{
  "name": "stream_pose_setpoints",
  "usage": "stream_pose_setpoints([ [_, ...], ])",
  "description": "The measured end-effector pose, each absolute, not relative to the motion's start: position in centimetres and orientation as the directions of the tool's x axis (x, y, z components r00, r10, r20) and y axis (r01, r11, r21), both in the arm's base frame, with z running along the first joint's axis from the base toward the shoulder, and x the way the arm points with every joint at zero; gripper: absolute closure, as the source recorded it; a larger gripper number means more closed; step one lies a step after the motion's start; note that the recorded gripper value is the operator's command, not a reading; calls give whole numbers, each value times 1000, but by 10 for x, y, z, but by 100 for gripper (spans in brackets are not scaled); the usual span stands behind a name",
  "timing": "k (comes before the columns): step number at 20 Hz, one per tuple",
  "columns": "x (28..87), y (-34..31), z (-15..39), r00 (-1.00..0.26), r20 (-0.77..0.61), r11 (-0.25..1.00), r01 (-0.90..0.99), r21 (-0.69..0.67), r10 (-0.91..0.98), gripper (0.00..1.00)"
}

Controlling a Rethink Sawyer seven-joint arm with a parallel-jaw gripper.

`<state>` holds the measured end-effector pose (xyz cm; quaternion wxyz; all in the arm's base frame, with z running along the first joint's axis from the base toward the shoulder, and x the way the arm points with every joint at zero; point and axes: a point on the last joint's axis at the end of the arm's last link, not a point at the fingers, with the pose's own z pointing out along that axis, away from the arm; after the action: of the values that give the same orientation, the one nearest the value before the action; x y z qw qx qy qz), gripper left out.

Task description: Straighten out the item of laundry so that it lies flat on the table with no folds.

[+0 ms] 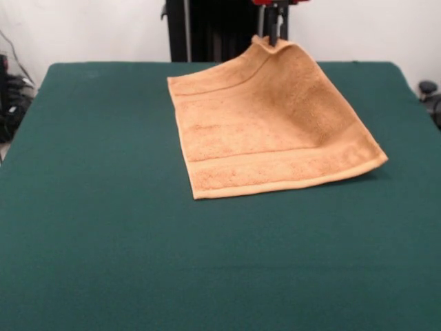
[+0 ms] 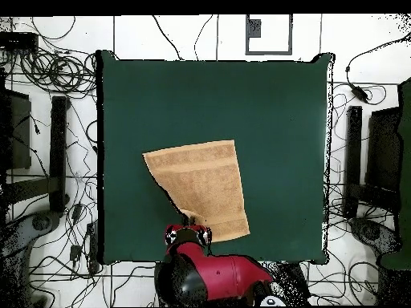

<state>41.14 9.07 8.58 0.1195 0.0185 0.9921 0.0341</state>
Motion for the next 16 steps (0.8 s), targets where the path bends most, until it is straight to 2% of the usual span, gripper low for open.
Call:
stream_pose_setpoints([
  [16,391,111,61,-974,-224,997,25,69,40,100],
])
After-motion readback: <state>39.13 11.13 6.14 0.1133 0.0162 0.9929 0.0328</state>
